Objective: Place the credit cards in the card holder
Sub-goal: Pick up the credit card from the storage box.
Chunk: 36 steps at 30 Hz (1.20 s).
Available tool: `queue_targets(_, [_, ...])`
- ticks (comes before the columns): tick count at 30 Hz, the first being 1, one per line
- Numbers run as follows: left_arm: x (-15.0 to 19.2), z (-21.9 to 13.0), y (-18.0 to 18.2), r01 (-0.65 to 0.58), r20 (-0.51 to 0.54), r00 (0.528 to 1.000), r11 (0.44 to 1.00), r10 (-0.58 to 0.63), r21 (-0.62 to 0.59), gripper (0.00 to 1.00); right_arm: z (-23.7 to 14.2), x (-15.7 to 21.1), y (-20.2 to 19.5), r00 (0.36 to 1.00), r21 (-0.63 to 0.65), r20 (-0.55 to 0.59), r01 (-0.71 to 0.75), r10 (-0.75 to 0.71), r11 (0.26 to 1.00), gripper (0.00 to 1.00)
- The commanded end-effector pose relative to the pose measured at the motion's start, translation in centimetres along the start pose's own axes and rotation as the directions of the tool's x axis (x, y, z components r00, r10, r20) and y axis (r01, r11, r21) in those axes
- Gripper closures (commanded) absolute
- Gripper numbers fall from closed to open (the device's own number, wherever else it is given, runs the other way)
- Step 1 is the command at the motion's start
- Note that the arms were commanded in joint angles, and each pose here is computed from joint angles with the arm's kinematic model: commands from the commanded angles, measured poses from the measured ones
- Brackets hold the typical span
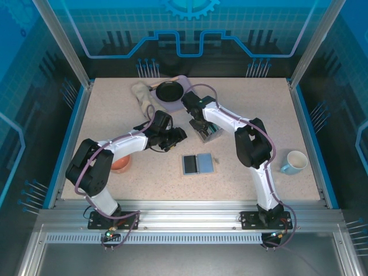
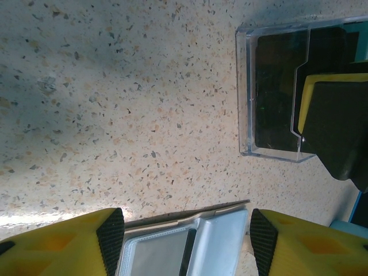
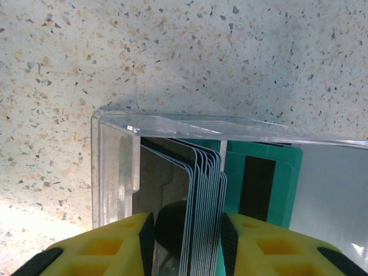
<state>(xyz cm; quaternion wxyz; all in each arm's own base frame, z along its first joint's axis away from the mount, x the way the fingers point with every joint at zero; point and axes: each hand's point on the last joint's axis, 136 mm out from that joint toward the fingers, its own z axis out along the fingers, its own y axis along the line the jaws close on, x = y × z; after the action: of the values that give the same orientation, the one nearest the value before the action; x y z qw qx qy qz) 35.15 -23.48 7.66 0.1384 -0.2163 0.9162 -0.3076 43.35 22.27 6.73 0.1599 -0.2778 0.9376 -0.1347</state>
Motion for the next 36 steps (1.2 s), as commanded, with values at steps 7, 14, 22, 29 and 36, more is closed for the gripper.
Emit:
queue_targets(7, [0.1, -0.7, 0.2, 0.012, -0.002, 1.0, 1.0, -0.012, 0.017, 0.37, -1.9, -0.2, -0.9, 0.999, 0.037, 0.039, 0.006, -0.007, 0.999, 0.65])
queue_targets(14, [0.2, -0.6, 0.1, 0.013, -0.008, 1.0, 1.0, -0.013, 0.021, 0.38, -1.8, -0.1, -0.9, 0.999, 0.043, 0.036, 0.01, -0.012, 0.999, 0.67])
queue_targets(22, [0.2, -0.6, 0.2, 0.016, -0.01, 1.0, 1.0, -0.015, 0.019, 0.38, -1.8, -0.1, -1.0, 0.999, 0.038, 0.037, 0.012, -0.014, 0.999, 0.76])
queue_targets(29, [0.3, -0.5, 0.4, 0.016, -0.012, 1.0, 1.0, -0.015, 0.014, 0.38, -2.7, -0.3, -1.2, 0.999, 0.032, 0.052, 0.004, -0.006, 0.999, 0.84])
queue_targets(36, [0.4, -0.5, 0.4, 0.017, -0.013, 1.0, 1.0, -0.017, 0.016, 0.38, -4.0, -0.4, -1.1, 0.998, -0.002, 0.068, -0.009, 0.009, 1.0, 0.9])
